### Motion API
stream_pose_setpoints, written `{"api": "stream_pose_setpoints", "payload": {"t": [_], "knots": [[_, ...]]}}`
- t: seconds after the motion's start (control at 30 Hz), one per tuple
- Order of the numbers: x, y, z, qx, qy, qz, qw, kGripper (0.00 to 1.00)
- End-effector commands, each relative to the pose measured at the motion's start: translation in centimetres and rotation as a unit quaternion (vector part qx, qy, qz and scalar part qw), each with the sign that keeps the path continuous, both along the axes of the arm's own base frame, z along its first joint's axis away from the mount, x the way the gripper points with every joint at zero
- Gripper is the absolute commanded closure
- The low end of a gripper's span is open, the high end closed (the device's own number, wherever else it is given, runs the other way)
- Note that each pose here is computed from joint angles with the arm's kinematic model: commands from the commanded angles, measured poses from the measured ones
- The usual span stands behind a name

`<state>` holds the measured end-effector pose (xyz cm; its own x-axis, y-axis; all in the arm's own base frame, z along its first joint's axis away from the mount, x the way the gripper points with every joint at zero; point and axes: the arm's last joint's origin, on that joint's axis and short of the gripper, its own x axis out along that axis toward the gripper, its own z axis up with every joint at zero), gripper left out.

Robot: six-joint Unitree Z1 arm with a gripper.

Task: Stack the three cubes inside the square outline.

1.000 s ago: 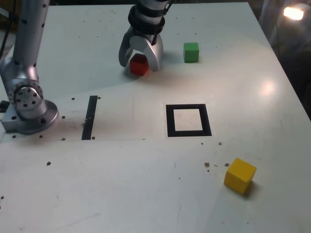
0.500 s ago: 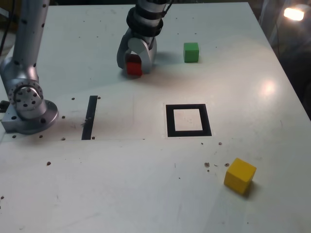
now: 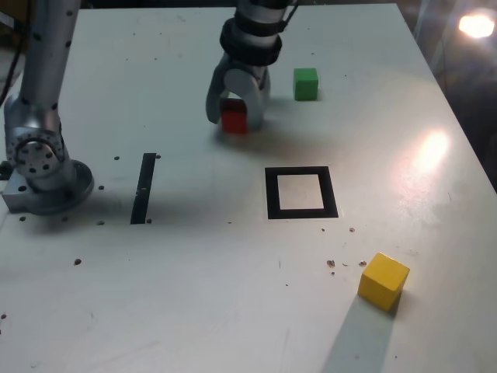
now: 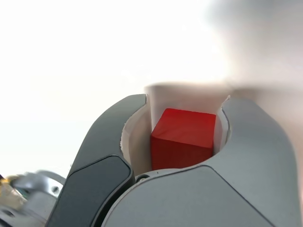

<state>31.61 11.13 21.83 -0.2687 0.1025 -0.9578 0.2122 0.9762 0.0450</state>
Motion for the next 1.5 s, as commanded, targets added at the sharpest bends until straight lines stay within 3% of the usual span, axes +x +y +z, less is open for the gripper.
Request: {"api": "stream_pose_setpoints", "payload": {"t": [0.0, 0.23, 0.57, 1.17, 1.23, 1.4, 1.47], "knots": [[0.6, -1.3, 0.7, 0.001, -0.007, 0.000, 1.0000, 0.67], [3.0, -6.1, 1.8, -0.008, -0.017, -0.004, 0.9998, 0.67], [5.8, -10.7, 0.9, -0.021, -0.019, -0.019, 0.9994, 0.67], [7.6, -12.4, -0.9, -0.036, -0.013, -0.019, 0.9991, 0.67], [7.8, -12.5, -1.0, -0.036, -0.013, -0.019, 0.9991, 0.60], [7.8, -12.5, -1.2, -0.035, -0.012, -0.020, 0.9991, 0.12], [7.7, -12.5, -1.2, -0.035, -0.011, -0.020, 0.9991, 0.02]]}}
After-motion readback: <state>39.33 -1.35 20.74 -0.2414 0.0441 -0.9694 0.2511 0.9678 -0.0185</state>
